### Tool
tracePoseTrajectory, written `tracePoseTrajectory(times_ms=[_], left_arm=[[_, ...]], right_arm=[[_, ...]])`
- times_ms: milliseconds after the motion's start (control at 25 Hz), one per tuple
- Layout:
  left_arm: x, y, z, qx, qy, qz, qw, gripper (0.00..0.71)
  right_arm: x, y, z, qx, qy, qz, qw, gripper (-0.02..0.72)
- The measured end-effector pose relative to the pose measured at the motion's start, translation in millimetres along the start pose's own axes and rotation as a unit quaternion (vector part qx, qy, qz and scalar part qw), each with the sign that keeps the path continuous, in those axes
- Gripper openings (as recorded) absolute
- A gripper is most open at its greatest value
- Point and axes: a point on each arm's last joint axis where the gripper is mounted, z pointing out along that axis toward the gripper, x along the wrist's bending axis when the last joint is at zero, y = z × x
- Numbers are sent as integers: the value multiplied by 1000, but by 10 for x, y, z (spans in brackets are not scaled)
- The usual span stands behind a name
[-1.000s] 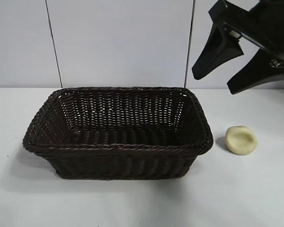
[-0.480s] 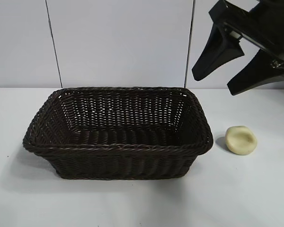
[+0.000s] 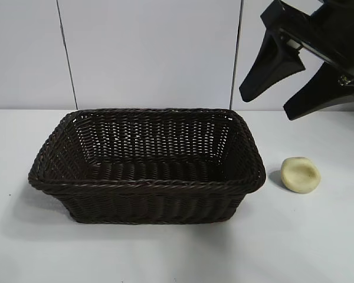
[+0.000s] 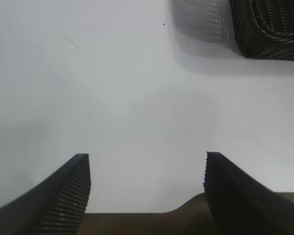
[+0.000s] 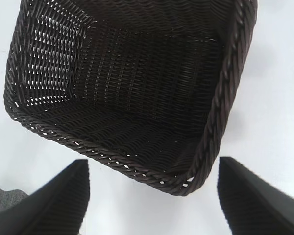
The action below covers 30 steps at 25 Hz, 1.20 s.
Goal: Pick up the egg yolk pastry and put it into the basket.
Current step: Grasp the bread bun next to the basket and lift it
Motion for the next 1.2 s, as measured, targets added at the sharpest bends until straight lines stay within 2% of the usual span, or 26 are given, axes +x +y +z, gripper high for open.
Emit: tracePoseTrajectory(times_ms=[200,280,440,560,760,1000,1200], left_arm=[[-18,-186,-227,-101,3,6,995,487],[-22,-229,-269,-117,3,7,993,487],[-23,-235,-268,-115,3,7,993,487],[-23,-235,-268,-115,3,7,993,487],[-23,-235,-268,-115,3,7,993,487],[-23,-235,-268,-115,3,7,993,487],[-23,-235,-268,-115,3,7,993,487]], right_arm=[[-6,16,0,-9,-3,0,1000,529],[-7,14,0,-8,-4,2,1000,529],[-47,-25,-2,14,-26,5,1000,529],[-135,-50,-29,35,-73,0,997,529],[-405,-63,-127,47,-135,31,989,529],[-684,-48,-225,35,-162,74,983,529],[-815,-29,-95,41,-167,89,981,529]])
